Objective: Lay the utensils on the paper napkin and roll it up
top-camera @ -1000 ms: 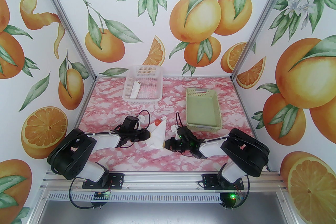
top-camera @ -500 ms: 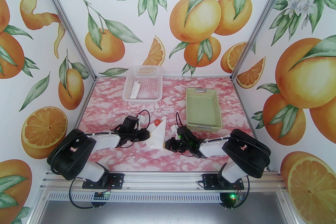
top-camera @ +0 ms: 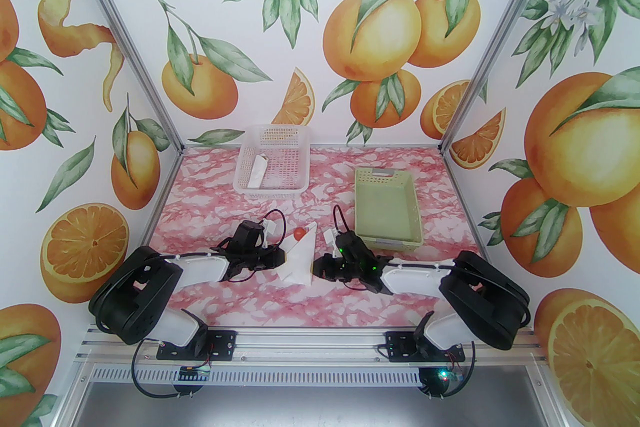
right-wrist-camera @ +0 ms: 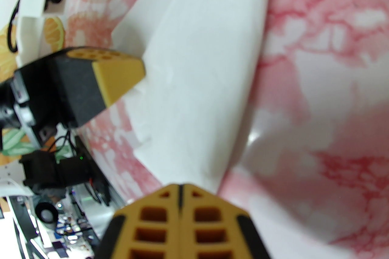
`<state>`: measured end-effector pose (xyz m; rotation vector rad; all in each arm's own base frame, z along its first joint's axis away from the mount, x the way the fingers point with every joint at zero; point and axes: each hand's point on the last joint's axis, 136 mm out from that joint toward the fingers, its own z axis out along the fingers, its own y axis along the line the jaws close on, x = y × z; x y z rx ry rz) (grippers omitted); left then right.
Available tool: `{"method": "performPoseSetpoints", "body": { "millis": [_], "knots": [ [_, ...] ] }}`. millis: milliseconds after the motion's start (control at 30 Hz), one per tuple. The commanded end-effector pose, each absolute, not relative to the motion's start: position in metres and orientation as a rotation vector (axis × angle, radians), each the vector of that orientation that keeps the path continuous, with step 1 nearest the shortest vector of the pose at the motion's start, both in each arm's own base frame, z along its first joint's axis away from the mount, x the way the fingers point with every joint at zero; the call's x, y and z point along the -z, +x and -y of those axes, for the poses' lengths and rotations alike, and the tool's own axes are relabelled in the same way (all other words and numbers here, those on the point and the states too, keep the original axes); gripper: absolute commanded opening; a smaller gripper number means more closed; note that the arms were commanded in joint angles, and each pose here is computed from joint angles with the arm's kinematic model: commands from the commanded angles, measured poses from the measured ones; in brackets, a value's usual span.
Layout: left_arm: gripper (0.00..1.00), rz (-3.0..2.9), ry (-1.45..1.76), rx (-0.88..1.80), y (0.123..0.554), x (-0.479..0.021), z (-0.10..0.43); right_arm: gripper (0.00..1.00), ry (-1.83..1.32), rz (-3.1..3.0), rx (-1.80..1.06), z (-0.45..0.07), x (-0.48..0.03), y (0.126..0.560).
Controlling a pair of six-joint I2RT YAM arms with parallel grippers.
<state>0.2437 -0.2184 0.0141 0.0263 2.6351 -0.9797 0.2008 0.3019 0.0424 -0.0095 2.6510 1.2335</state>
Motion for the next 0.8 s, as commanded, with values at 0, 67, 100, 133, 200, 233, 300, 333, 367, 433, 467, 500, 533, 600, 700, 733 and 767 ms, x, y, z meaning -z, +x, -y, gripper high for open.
{"method": "performPoseSetpoints", "body": {
  "millis": [0,67,100,133,200,233,300,333,367,433,467,500,533,600,700,733,767],
  "knots": [
    [0.02,-2.701,0.012,0.898,0.234,-0.001,0.207,0.0,-0.029,-2.639,-1.243,-0.309,-0.042,0.207],
    [0.02,-2.703,0.014,0.897,0.234,0.0,0.207,0.0,-0.023,-2.648,-1.243,-0.309,-0.038,0.207],
    [0.02,-2.704,0.014,0.895,0.234,0.0,0.207,0.0,-0.016,-2.652,-1.239,-0.309,-0.036,0.207],
    [0.02,-2.705,0.013,0.894,0.233,0.0,0.207,0.0,-0.011,-2.655,-1.237,-0.309,-0.034,0.207],
    [0.02,-2.704,0.013,0.894,0.233,0.0,0.207,0.0,-0.001,-2.658,-1.233,-0.307,-0.03,0.206],
    [0.02,-2.705,0.013,0.894,0.233,0.0,0.207,0.0,0.004,-2.658,-1.231,-0.307,-0.029,0.206],
    [0.02,-2.706,0.014,0.893,0.233,0.0,0.207,0.0,0.01,-2.663,-1.229,-0.306,-0.026,0.206],
    [0.02,-2.707,0.014,0.894,0.233,0.0,0.207,0.0,0.012,-2.668,-1.225,-0.306,-0.024,0.205],
    [0.02,-2.708,0.015,0.893,0.233,0.0,0.207,0.0,0.012,-2.676,-1.221,-0.305,-0.021,0.204],
    [0.02,-2.706,0.014,0.892,0.233,0.0,0.206,0.0,0.021,-2.695,-1.205,-0.303,-0.015,0.203],
    [0.02,-2.708,0.014,0.892,0.232,0.001,0.206,0.0,0.022,-2.702,-1.2,-0.302,-0.013,0.202],
    [0.02,-2.707,0.014,0.891,0.233,0.001,0.206,0.0,0.029,-2.707,-1.192,-0.301,-0.011,0.202],
    [0.02,-2.706,0.012,0.891,0.233,0.0,0.206,0.0,0.032,-2.711,-1.186,-0.3,-0.009,0.201],
    [0.02,-2.707,0.013,0.889,0.233,0.001,0.206,0.0,0.034,-2.715,-1.181,-0.298,-0.008,0.2],
    [0.02,-2.71,0.012,0.887,0.232,0.001,0.205,0.0,0.041,-2.719,-1.177,-0.297,-0.006,0.2],
    [0.02,-2.708,0.015,0.888,0.232,0.0,0.206,0.0,0.044,-2.724,-1.171,-0.295,-0.005,0.199],
    [0.02,-2.708,0.014,0.887,0.233,0.0,0.205,0.0,0.041,-2.733,-1.163,-0.293,-0.004,0.197]
  ]
}}
